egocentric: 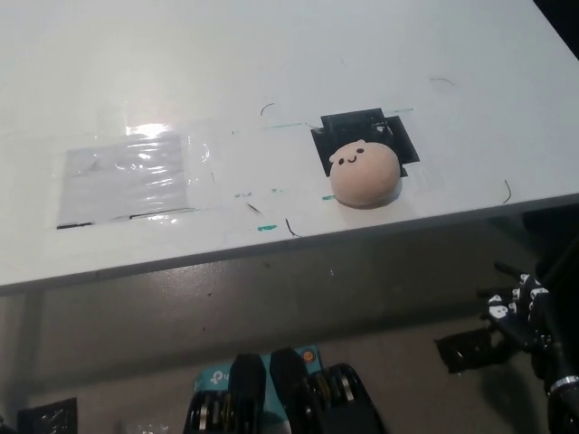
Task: The robot uses its right hand to grab and squeeze a pink dumpling toy kept on the black mask on the desk
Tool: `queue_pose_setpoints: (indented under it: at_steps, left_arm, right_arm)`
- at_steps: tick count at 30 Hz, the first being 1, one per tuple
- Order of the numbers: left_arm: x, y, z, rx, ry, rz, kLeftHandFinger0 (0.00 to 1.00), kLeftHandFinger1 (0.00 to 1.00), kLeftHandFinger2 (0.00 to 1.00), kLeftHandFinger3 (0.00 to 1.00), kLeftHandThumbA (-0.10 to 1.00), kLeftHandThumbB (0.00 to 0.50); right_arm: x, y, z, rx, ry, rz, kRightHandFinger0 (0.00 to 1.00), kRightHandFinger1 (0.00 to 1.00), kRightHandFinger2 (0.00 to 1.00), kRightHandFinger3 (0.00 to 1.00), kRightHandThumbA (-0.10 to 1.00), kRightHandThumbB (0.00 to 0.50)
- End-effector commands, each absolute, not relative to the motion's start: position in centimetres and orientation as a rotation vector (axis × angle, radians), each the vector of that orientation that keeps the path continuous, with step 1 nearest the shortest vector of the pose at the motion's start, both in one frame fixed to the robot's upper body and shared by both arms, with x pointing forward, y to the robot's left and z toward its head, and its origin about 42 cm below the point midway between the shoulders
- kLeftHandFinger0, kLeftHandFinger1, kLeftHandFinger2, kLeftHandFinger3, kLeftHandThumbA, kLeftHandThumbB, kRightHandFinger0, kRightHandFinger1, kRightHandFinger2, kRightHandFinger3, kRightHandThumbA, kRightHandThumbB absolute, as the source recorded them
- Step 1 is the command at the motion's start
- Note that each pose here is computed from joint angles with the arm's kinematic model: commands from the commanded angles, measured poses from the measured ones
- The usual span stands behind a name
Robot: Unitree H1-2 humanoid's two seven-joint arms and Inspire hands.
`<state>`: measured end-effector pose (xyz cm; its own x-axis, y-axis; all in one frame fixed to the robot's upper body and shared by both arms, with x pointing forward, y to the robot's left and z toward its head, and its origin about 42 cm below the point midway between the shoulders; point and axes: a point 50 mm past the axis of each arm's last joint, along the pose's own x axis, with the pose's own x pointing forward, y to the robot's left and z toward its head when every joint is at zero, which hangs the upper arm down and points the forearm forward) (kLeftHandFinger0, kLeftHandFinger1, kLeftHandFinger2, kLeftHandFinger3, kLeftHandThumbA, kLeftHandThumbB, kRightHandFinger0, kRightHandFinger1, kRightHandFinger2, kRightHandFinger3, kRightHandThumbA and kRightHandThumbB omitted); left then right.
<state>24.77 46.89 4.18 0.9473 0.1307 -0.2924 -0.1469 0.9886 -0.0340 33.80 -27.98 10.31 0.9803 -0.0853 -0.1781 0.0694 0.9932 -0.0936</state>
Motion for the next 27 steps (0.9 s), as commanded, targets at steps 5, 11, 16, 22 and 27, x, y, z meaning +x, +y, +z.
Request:
queue_pose_setpoints:
  at_steps: [5, 11, 16, 22, 27]
  left_arm:
    - [25.0, 47.4, 5.1, -0.054, 0.219, 0.119, 0.00, 0.00, 0.09, 0.16, 0.99, 0.500]
    - [25.0, 47.5, 5.0, -0.059, 0.224, 0.114, 0.00, 0.00, 0.10, 0.16, 0.99, 0.500]
    - [25.0, 47.5, 5.2, -0.051, 0.220, 0.110, 0.00, 0.01, 0.11, 0.16, 1.00, 0.500]
    - [25.0, 47.5, 5.3, -0.063, 0.225, 0.118, 0.00, 0.00, 0.09, 0.15, 0.98, 0.500]
    - [25.1, 47.4, 5.4, -0.047, 0.224, 0.116, 0.00, 0.00, 0.10, 0.16, 1.00, 0.500]
  right_arm:
    - [37.8, -27.9, 19.2, -0.135, -0.057, 0.018, 0.28, 0.37, 0.54, 0.82, 0.15, 0.113]
    - [41.7, -26.1, 28.1, -0.194, -0.270, 0.097, 0.29, 0.36, 0.52, 0.79, 0.15, 0.140]
    - [43.3, -25.0, 31.5, -0.259, -0.376, 0.137, 0.23, 0.34, 0.51, 0.70, 0.21, 0.156]
    - [46.0, -22.8, 35.2, -0.323, -0.445, 0.172, 0.25, 0.36, 0.49, 0.65, 0.22, 0.233]
    - [48.1, -20.6, 36.3, -0.410, -0.434, 0.265, 0.35, 0.45, 0.64, 0.81, 0.18, 0.343]
